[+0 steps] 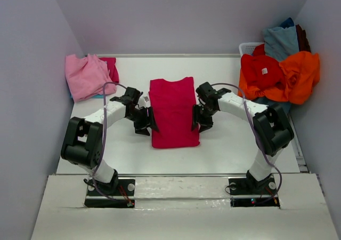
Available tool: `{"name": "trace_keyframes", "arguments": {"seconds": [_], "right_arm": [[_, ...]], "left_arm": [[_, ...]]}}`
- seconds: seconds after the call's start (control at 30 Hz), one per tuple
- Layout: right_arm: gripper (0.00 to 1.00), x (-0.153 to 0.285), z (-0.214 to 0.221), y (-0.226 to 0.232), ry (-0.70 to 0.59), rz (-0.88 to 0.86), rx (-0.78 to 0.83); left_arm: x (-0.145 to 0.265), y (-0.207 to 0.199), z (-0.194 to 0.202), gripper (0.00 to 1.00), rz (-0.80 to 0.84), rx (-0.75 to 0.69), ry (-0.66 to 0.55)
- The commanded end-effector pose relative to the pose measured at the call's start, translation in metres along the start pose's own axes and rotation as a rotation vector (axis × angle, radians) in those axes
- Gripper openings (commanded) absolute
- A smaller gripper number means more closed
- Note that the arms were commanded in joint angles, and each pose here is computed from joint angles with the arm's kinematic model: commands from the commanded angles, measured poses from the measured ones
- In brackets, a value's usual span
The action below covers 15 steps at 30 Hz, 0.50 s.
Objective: Fold and stack the t-shirts
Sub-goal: Fold the tshirt
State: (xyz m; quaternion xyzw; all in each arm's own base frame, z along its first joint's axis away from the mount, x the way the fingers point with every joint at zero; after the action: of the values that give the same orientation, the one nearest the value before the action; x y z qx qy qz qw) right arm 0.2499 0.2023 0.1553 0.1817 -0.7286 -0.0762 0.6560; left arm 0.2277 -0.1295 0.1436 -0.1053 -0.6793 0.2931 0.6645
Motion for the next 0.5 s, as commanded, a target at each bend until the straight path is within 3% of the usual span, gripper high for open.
{"name": "trace_keyframes", "arguments": {"seconds": [0.0, 0.33, 0.47], "right_arm": [[0.5, 0.003, 0.004, -0.001, -0.041, 0.025, -0.001], [0.5, 0.008, 0.003, 0.002, -0.047, 0.023, -0.006], [0.5, 0.01, 0.015, -0.001, -0.023, 0.014, -0.01]], "left_arm": [[0.002, -0.003, -0.002, 0.62, 0.026, -0.025, -0.004], [0.006, -0.009, -0.01, 0.58, 0.031, -0.028, 0.002], [0.006, 0.002, 0.004, 0.62, 0.023, -0.014, 0.026]]}}
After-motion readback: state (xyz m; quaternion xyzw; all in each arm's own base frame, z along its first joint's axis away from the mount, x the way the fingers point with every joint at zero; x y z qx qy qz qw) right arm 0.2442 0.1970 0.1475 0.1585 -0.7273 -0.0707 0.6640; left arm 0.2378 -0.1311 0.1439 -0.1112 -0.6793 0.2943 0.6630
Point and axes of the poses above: each gripper's point midway between its finger pads, its own x axis back along the fingers, its own y axis along the line the jaws close on, z = x × y, the point moved 10 cm from there along x, back along the fingers, and after that the axes turned 10 degrees about x, right-handed, at the moved point
